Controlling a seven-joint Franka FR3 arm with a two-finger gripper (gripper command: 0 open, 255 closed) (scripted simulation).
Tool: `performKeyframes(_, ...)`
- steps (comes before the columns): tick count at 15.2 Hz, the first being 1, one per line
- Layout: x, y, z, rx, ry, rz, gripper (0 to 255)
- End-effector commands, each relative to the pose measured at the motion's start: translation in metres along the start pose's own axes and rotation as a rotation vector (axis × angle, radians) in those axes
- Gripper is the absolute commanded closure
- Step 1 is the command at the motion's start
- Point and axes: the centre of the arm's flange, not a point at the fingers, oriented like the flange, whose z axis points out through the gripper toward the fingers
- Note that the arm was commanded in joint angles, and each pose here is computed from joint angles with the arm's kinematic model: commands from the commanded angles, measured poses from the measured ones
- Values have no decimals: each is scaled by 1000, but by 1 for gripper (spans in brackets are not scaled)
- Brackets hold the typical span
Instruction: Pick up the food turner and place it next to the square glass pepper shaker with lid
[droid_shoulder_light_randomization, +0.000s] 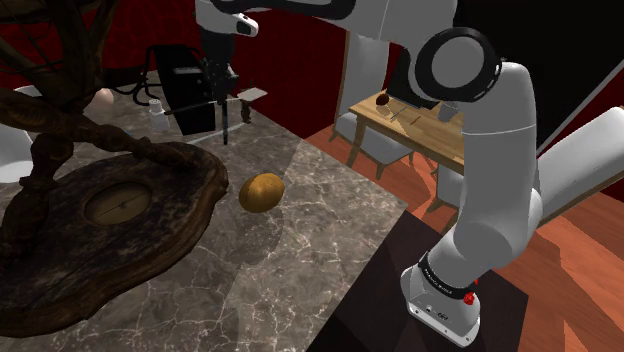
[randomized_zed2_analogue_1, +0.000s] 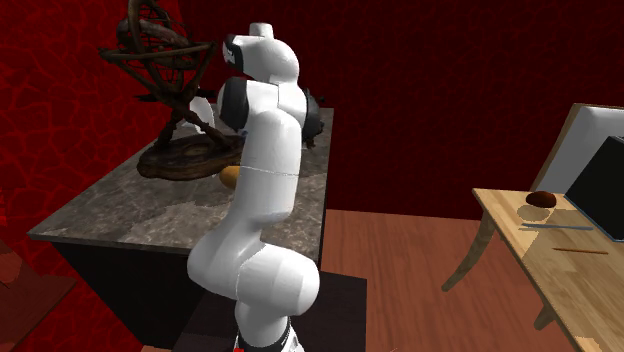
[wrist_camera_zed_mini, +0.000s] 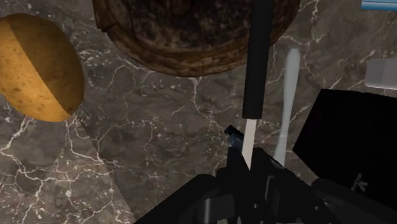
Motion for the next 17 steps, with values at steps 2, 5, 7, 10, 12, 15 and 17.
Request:
performKeyframes(2, -10, -37, 4, -1, 4, 5, 255)
performKeyframes(5, -9, -37, 20, -1, 4, 5, 255)
performKeyframes(7, -8, -37, 30, -1, 4, 5, 255)
performKeyframes(10, -7, -37, 46, -1, 4, 5, 255)
performKeyframes(12, -6, -37, 57, -1, 4, 5, 255)
performKeyframes(15, -5, -37, 72, -1, 4, 5, 255)
performKeyframes(17, -4, -37, 83, -1, 4, 5, 255)
